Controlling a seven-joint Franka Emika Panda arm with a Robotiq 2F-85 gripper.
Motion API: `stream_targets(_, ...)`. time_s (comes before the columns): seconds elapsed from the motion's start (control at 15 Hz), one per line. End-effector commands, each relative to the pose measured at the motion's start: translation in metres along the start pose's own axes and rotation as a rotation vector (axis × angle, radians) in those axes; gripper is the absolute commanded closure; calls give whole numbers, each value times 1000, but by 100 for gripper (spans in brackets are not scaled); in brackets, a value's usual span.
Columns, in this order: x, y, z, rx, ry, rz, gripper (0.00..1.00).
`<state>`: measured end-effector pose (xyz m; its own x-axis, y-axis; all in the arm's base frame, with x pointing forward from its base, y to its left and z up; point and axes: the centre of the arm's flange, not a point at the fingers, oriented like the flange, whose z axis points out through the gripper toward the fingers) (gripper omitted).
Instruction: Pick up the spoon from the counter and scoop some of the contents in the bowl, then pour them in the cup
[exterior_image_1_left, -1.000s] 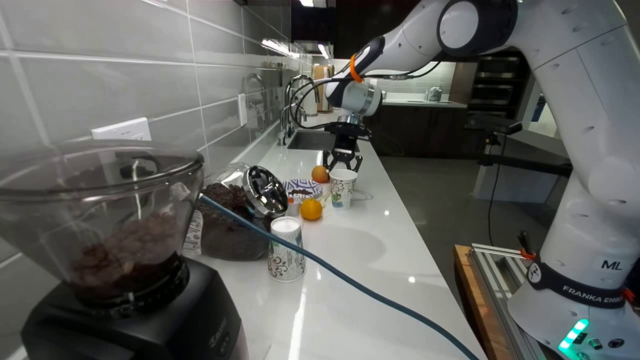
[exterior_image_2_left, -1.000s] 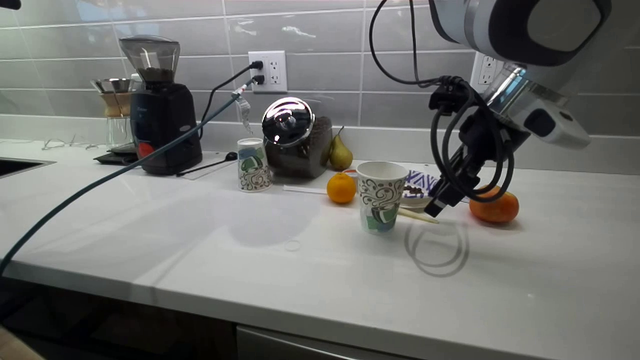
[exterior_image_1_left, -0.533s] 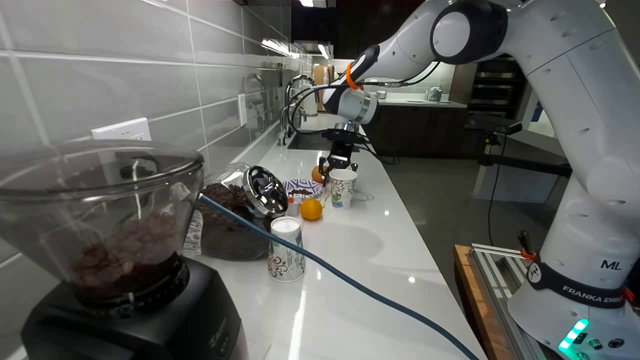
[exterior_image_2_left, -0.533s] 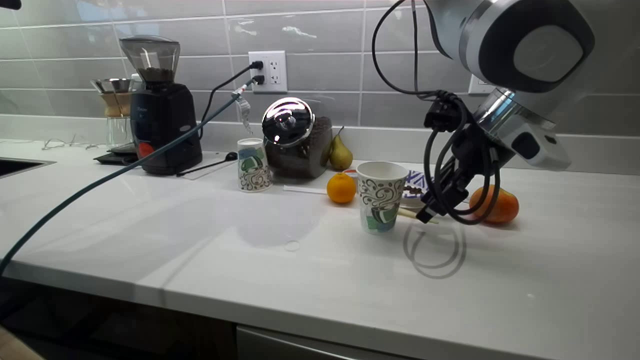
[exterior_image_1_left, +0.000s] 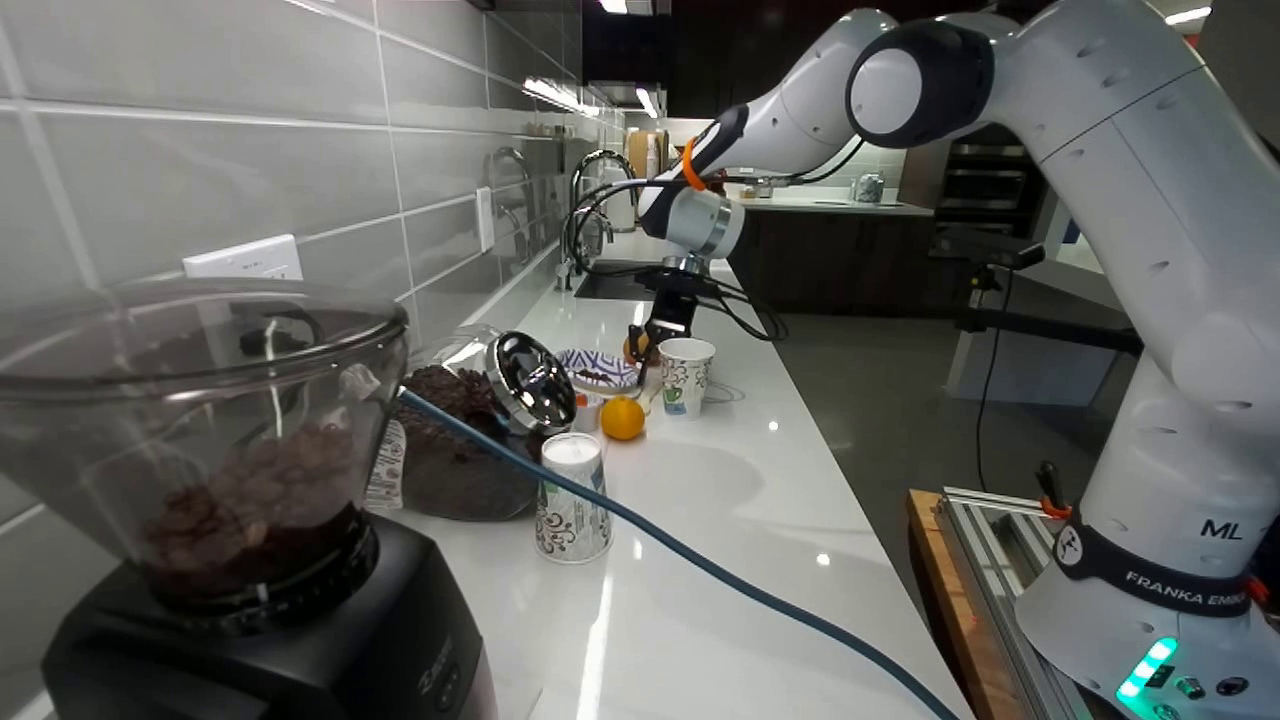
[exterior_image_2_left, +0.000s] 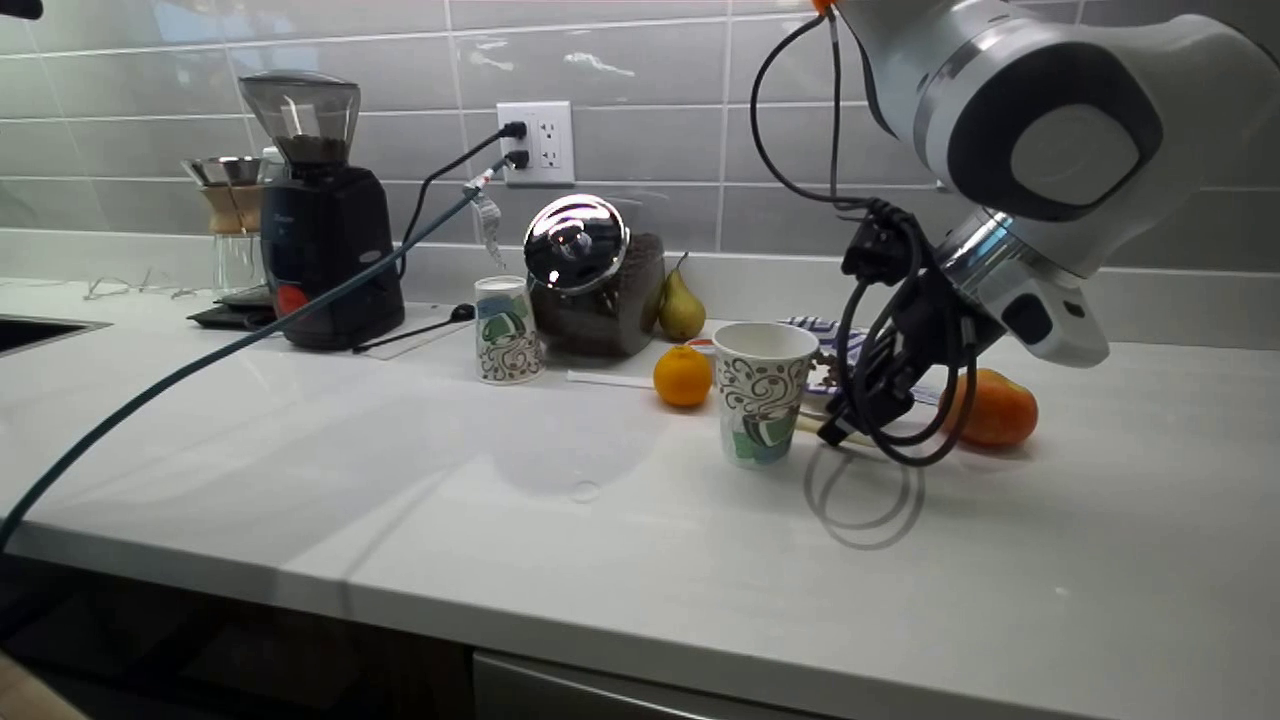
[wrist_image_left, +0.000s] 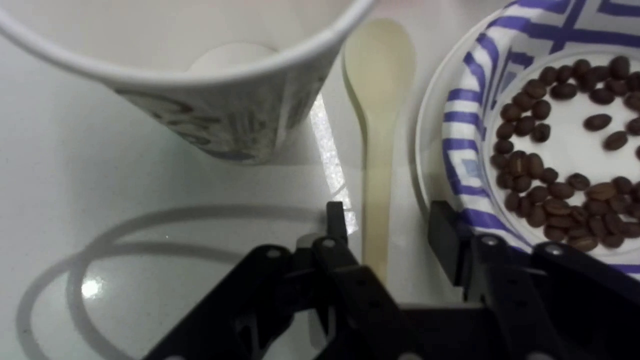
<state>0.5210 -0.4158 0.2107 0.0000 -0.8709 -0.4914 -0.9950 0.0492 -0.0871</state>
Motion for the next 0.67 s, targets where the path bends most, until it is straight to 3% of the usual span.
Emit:
stream_targets(0.0,14,-9,2,18,-74,-4,57)
stream_targets(0.6,20,-7,6,-18,-126,17,55)
